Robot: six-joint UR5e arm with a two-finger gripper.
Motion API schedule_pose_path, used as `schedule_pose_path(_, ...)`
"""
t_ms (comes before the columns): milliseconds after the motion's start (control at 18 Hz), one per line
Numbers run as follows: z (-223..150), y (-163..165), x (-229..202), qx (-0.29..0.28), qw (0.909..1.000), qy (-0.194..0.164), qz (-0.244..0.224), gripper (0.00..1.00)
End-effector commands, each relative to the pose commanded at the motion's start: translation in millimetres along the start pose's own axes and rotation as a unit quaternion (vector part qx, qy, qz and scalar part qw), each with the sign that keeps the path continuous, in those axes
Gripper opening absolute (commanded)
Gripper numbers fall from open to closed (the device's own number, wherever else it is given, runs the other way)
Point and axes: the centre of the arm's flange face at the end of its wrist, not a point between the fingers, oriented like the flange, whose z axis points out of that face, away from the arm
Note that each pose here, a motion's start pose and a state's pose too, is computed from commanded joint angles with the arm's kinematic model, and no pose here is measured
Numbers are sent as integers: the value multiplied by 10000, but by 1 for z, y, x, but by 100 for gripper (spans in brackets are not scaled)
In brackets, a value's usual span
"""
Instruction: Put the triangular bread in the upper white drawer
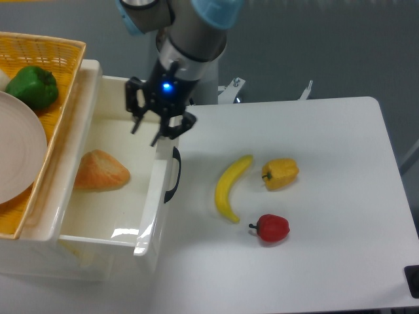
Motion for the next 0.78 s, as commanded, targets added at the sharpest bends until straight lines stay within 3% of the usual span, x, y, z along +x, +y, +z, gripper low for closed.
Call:
schedule_pose_path(111,-4,5,-14,14,9999,-57,-104,79)
schedule_pose_path(222,7,8,-27,-65,9998,-10,-194,79)
schedule_pose_path(389,4,12,-39,-269,9989,-361,-113,81)
schedule_pose_path(500,0,12,-42,-343,9981,-511,-98,100)
schedule_pose_path(778,2,18,-58,-658,9939,-884,-99,100)
